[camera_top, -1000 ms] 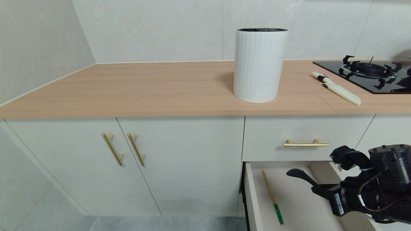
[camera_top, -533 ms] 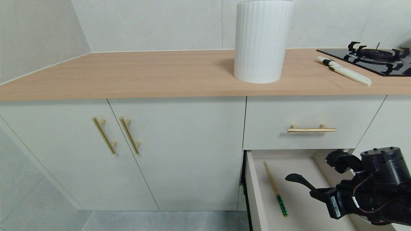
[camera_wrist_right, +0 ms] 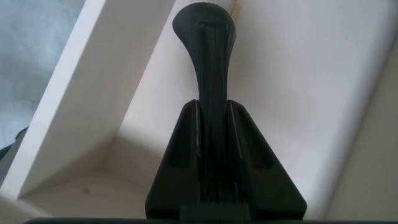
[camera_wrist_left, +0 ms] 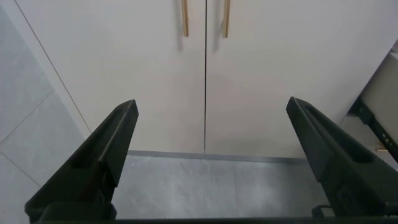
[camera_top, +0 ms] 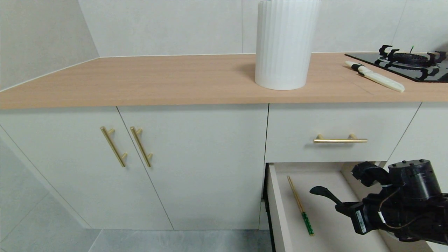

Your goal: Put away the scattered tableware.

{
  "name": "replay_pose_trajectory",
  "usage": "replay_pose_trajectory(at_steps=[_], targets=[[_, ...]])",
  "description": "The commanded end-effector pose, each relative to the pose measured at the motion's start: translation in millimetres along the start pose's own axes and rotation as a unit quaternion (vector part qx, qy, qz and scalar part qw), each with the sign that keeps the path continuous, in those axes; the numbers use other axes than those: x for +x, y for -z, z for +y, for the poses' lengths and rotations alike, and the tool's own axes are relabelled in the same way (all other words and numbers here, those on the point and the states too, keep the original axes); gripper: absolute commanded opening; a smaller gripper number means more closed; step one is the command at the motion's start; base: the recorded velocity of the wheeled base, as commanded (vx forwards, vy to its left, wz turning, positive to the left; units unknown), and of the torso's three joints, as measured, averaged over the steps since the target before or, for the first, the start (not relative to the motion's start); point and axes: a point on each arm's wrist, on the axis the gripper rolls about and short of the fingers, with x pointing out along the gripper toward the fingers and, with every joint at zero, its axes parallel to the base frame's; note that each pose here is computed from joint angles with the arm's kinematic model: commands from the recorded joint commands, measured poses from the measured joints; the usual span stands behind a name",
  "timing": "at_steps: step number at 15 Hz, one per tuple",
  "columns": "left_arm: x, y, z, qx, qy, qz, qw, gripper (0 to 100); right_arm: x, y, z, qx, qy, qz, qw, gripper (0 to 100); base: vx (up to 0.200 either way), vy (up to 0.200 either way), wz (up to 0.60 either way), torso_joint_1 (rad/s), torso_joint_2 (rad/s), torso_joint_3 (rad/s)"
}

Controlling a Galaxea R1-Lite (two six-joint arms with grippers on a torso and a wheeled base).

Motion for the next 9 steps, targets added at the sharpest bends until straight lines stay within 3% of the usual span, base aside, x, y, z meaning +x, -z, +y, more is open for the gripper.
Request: replay_pose_trajectory(at_steps=[1, 4, 6, 9], targets=[[0, 0.0, 0.0, -0.001, 0.000, 0.000, 1.0000, 100, 30, 10, -3, 0.006, 0.027, 0.036, 0.999, 0, 0.000, 0.000, 0.00, 0.000, 0.00, 0.000], [0, 0.0, 0.0, -0.001, 0.000, 0.000, 1.0000, 100, 71, 17, -7, 0.065, 0.077, 0.015, 0.995, 0, 0.000, 0.000, 0.00, 0.000, 0.00, 0.000], [0, 0.0, 0.0, -0.001, 0.000, 0.000, 1.0000, 100, 104, 36, -11, 0.065, 0.128, 0.029, 0.989, 0, 0.000, 0.000, 0.00, 0.000, 0.00, 0.000], [0, 0.0, 0.0, 0.000, 0.000, 0.000, 1.0000, 100, 128, 50, -17, 0.071, 0.145, 0.013, 0.987, 0, 0.000, 0.000, 0.00, 0.000, 0.00, 0.000]])
